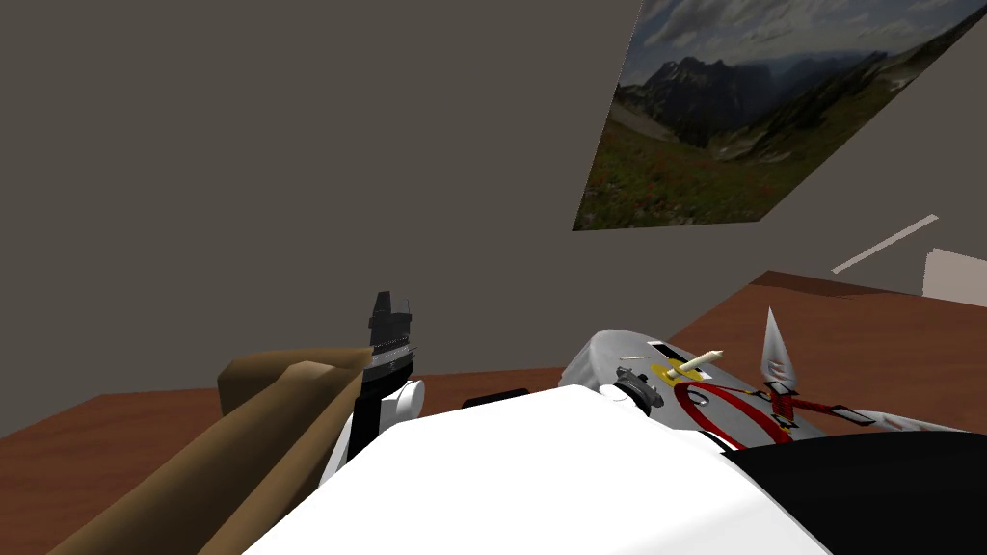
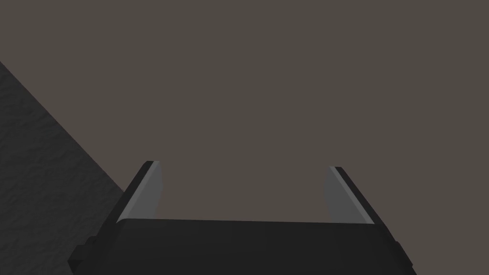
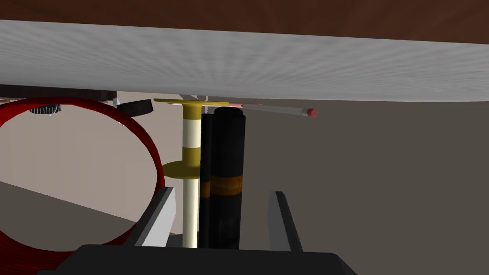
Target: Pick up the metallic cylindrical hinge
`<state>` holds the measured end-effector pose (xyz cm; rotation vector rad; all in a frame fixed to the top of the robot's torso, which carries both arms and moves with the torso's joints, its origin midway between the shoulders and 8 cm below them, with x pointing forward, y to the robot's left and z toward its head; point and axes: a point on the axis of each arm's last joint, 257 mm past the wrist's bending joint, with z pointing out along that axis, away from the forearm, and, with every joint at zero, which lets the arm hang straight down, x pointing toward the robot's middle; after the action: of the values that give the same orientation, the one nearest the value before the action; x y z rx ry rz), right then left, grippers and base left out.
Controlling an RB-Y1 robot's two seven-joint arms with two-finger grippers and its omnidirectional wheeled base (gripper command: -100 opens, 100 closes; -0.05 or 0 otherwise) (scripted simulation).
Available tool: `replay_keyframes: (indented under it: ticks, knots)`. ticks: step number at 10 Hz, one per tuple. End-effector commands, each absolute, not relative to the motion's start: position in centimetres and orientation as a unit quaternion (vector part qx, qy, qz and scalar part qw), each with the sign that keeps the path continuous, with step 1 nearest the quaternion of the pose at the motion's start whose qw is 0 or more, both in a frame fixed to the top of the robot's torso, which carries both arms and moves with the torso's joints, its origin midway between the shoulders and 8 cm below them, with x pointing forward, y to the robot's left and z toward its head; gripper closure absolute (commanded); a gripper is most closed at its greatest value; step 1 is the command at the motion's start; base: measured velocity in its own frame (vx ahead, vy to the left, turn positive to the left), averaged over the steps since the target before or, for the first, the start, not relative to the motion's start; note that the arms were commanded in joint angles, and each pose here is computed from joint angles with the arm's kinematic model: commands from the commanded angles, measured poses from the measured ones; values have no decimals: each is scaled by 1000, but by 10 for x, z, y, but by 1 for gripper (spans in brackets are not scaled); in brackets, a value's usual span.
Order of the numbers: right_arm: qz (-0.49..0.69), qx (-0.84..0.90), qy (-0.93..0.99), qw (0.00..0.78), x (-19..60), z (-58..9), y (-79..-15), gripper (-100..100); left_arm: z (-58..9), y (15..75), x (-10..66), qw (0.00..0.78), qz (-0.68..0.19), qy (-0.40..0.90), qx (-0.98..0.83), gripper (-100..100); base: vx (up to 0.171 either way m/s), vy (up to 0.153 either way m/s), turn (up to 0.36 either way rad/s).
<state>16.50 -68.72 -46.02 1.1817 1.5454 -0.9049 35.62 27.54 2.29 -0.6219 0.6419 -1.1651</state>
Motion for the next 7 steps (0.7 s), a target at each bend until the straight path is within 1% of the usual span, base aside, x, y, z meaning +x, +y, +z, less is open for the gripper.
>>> replay_keyframes:
  ticks: [1, 4, 5, 6, 7]
  knots:
    - [-371, 484, 633, 478, 165, -460, -687, 100, 23, 275, 356, 742, -532, 293, -284, 0, 0, 0, 0]
    - [-371, 484, 633, 478, 165, -460, -687, 100, 23, 275, 356, 742, -532, 293, -284, 0, 0, 0, 0]
    - [-371, 484, 633, 478, 165, -460, -687, 0, 23, 275, 356, 742, -532, 293, -284, 0, 0, 0, 0]
    - [-374, 489, 626, 479, 156, -454, -696, 100, 23, 275, 356, 742, -532, 293, -284, 0, 3, 2, 37]
    - [-366, 478, 637, 481, 178, -462, -672, 100, 23, 275, 356, 742, -532, 293, -284, 0, -15, -55, -198]
